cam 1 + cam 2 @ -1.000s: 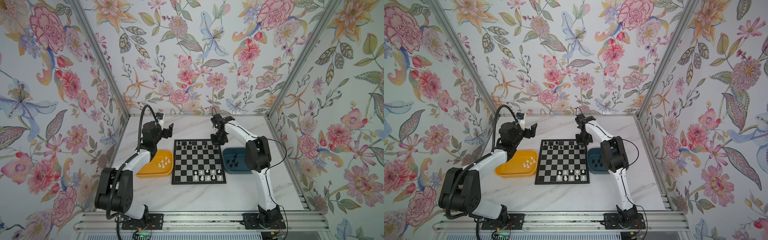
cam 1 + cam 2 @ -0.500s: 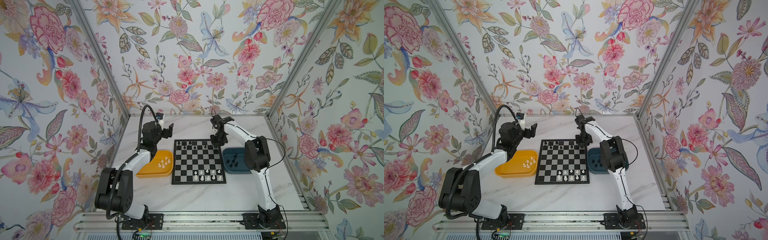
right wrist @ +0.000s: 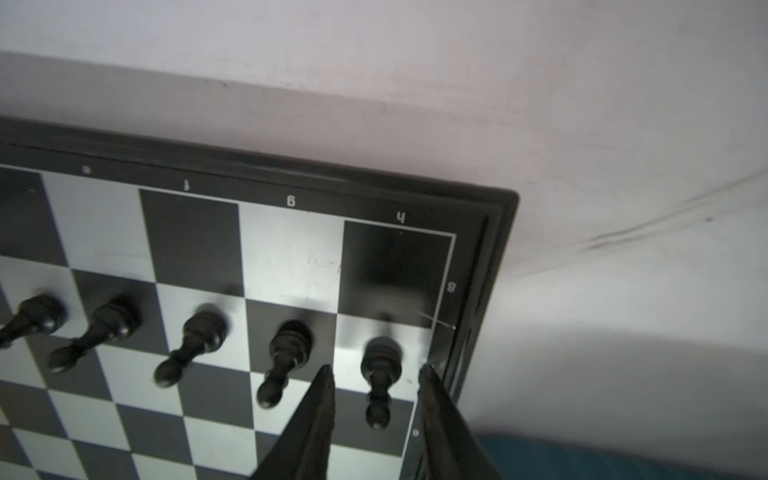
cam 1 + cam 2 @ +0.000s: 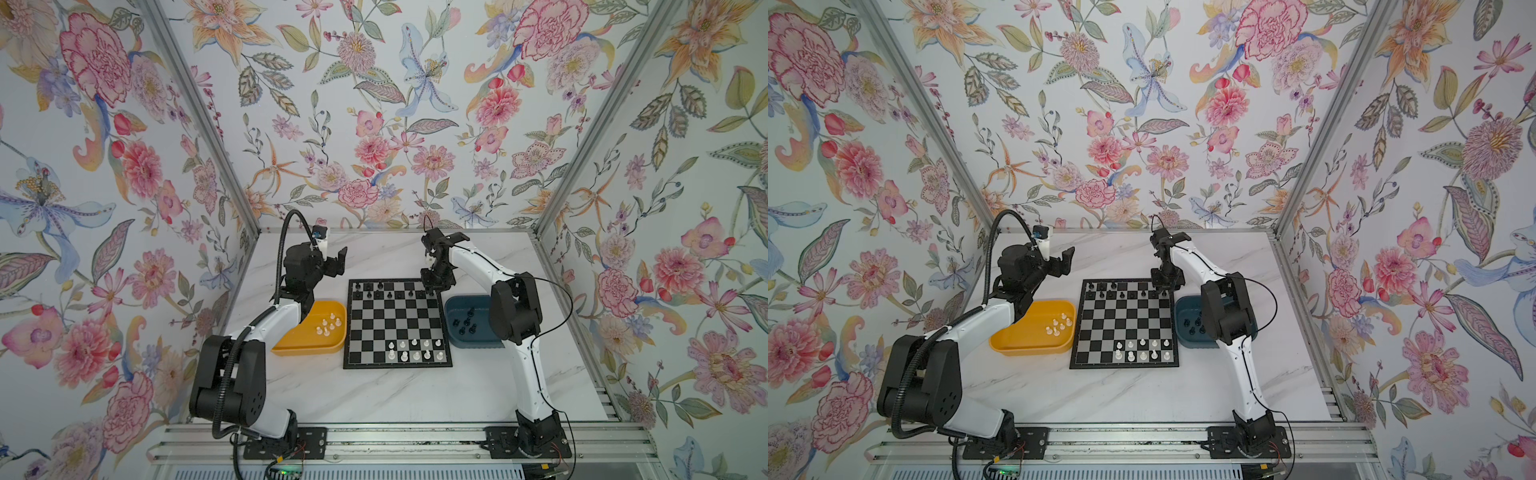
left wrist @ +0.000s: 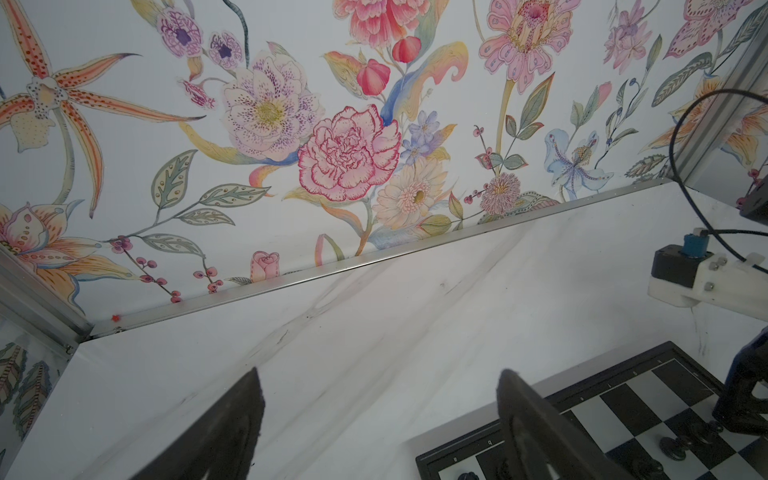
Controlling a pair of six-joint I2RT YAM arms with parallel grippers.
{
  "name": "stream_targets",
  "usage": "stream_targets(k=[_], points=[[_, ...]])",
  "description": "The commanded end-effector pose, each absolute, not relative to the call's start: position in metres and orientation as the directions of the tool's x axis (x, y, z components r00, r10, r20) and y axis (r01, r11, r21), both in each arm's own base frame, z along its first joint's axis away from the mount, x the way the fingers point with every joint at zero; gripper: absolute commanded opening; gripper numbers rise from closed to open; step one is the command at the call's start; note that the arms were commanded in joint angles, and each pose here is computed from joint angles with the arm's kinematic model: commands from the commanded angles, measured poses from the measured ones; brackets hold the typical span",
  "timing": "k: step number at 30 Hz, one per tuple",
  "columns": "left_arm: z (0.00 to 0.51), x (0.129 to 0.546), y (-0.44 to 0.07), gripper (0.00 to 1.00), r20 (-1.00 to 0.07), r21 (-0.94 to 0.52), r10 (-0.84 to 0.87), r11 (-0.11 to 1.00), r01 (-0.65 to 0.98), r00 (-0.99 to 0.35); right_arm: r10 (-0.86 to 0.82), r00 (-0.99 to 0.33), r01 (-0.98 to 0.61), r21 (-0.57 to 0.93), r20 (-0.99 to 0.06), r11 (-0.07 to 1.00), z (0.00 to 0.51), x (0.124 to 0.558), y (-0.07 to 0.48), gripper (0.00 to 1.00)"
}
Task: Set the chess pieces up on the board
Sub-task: 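Lower the pawn onto the second-row corner square and open the right gripper, then raise the right gripper off the board while the left gripper moves over the yellow tray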
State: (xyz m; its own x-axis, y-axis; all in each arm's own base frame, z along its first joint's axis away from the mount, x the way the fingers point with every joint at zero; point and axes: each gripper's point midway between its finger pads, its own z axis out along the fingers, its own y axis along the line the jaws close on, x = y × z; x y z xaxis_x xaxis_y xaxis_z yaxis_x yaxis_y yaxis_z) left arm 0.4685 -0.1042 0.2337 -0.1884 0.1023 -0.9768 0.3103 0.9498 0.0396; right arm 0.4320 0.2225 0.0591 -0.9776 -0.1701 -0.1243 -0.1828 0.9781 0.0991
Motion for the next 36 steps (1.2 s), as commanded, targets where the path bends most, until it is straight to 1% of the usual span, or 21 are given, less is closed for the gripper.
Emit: stream_targets(k=[1,9,14,20,24,27,30,36], points=[[0.251,0.462,-0.108,0.89,-0.983,0.026,0.085,0.943,0.333,-0.164,-0.154,-0.96,-0.181,0.099,-0.235,0.978,0.115,0.44,0.213,0.37],[0.276,0.449,-0.105,0.87,-0.976,0.007,0.074,0.95,0.312,-0.203,-0.157,-0.922,-0.187,0.052,-0.355,0.981,0.158,0.448,0.193,0.4],[0.289,0.44,-0.1,0.87,-0.959,0.007,0.081,0.965,0.263,-0.271,-0.122,-0.886,-0.179,0.087,-0.447,0.98,0.181,0.456,0.188,0.41],[0.303,0.434,-0.077,0.83,-0.921,-0.028,0.016,0.994,0.108,-0.388,-0.067,-0.805,-0.188,0.146,-0.589,0.971,0.214,0.465,0.186,0.41],[0.304,0.425,-0.075,0.83,-0.887,-0.045,0.0,0.995,0.086,-0.461,-0.009,-0.759,-0.185,0.201,-0.651,0.962,0.229,0.468,0.179,0.42],[0.292,0.418,-0.072,0.82,-0.849,-0.03,0.008,0.998,0.062,-0.528,0.024,-0.743,-0.182,0.237,-0.669,0.954,0.23,0.468,0.173,0.43],[0.281,0.411,-0.066,0.78,-0.797,0.005,0.021,1.0,0.027,-0.603,0.052,-0.745,-0.17,0.265,-0.665,0.949,0.225,0.468,0.166,0.43],[0.264,0.401,-0.075,0.77,-0.73,0.027,0.046,0.999,0.039,-0.682,0.065,-0.756,-0.171,0.292,-0.651,0.941,0.214,0.473,0.164,0.42]])
